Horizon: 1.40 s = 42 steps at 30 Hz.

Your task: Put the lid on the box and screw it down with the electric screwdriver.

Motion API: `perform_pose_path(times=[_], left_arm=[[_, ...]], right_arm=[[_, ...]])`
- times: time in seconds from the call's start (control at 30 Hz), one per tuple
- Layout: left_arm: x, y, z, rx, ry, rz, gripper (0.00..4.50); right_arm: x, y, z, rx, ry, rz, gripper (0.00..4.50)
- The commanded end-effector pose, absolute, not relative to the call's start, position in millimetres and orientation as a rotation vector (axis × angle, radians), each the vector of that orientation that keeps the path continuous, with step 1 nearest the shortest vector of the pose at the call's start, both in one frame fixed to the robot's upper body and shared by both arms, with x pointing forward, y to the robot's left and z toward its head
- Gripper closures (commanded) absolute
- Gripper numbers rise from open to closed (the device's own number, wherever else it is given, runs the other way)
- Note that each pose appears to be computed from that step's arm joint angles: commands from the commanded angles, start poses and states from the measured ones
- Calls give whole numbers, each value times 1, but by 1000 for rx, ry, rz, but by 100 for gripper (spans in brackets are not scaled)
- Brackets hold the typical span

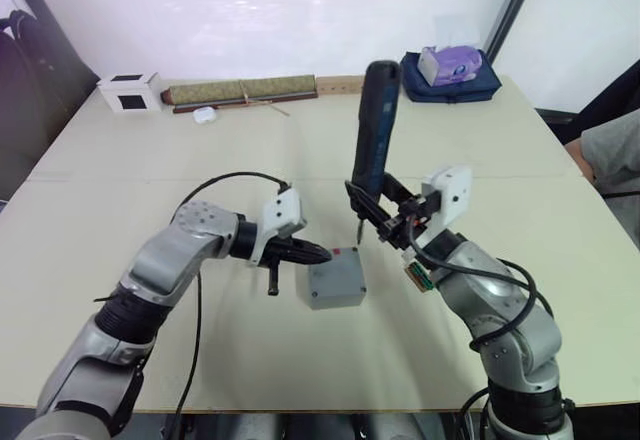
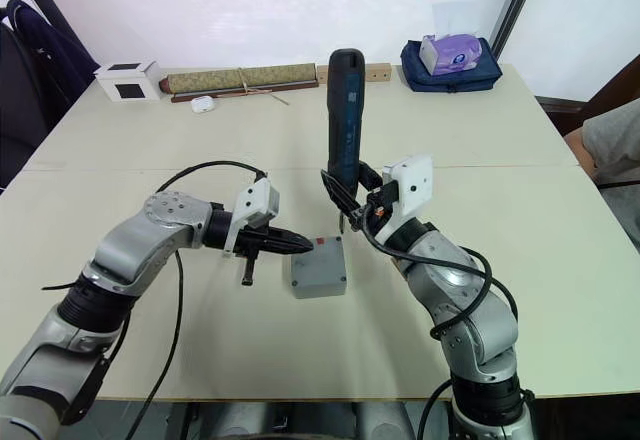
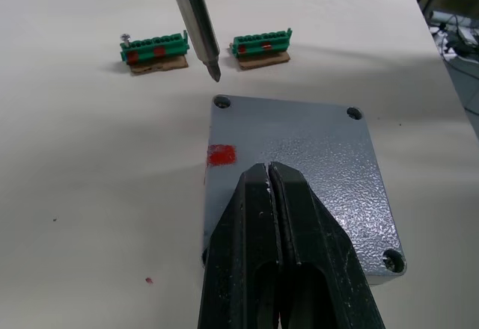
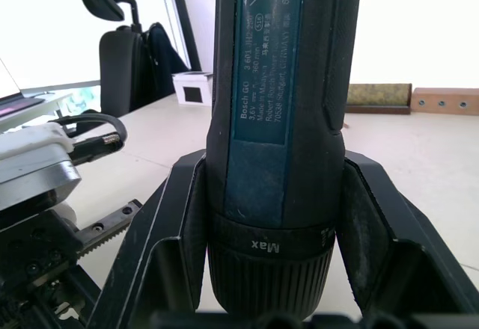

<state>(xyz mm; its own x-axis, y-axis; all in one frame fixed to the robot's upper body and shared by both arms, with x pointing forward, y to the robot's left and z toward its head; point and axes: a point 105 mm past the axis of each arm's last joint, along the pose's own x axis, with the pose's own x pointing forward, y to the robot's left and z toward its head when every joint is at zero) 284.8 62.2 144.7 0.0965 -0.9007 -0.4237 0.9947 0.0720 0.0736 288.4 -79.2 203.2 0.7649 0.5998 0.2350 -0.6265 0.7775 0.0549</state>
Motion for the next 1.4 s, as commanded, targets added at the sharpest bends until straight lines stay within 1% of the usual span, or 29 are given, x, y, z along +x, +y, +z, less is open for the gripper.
perform_pose_path(times=[0.03,0.2,0.57,0.67,0.83,1.0,1.23,1.4], left_arm=[[283,62,135,458,309,-1447,450],[288,65,120,501,330,-1428,450],[286,63,119,494,327,-1452,450],[285,64,116,512,335,-1465,450],[279,65,108,546,353,-1491,450],[278,65,107,547,355,-1499,450],[279,63,104,555,351,-1503,450],[280,64,102,565,353,-1504,450]], right_arm=[[283,-75,216,141,-292,672,271],[286,-74,205,129,-270,663,271],[287,-81,187,85,-258,607,271],[285,-86,174,72,-218,587,271],[283,-92,145,71,-107,571,271],[286,-98,132,78,-85,530,271],[280,-93,110,52,-12,578,271],[279,-95,111,53,-51,564,271]])
